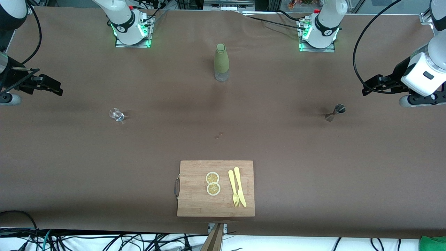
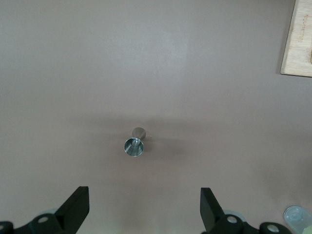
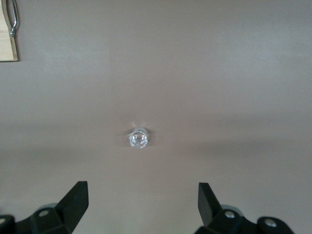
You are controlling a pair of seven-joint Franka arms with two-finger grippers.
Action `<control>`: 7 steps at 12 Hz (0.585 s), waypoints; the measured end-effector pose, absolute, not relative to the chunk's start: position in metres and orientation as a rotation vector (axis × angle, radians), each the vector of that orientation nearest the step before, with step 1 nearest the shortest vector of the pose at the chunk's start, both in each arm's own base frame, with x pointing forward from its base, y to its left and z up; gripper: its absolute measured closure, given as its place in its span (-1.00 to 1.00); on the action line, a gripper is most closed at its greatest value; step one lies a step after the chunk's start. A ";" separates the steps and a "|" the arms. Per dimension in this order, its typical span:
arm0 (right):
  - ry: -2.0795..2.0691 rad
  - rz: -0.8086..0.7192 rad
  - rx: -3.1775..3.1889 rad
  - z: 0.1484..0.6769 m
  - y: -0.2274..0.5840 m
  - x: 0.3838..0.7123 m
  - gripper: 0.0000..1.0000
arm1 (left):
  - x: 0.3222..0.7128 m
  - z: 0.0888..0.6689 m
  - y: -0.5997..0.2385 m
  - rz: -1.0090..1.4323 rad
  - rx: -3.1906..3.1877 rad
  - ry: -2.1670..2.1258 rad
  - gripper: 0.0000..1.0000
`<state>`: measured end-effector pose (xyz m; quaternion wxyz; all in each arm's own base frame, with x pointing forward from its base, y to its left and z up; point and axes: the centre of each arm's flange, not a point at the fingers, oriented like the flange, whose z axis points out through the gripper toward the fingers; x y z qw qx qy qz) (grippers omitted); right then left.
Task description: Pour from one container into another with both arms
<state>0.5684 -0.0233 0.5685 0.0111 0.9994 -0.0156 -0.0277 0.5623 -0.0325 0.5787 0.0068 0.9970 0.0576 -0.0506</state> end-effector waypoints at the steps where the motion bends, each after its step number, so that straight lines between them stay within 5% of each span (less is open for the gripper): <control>1: -0.049 -0.086 3.118 0.568 -0.023 0.568 -1.00 | 0.562 0.579 -0.033 -0.156 3.119 0.180 -1.00; 7: -0.048 -0.089 3.118 0.568 -0.023 0.568 -1.00 | 0.563 0.588 -0.034 -0.132 3.118 0.181 -1.00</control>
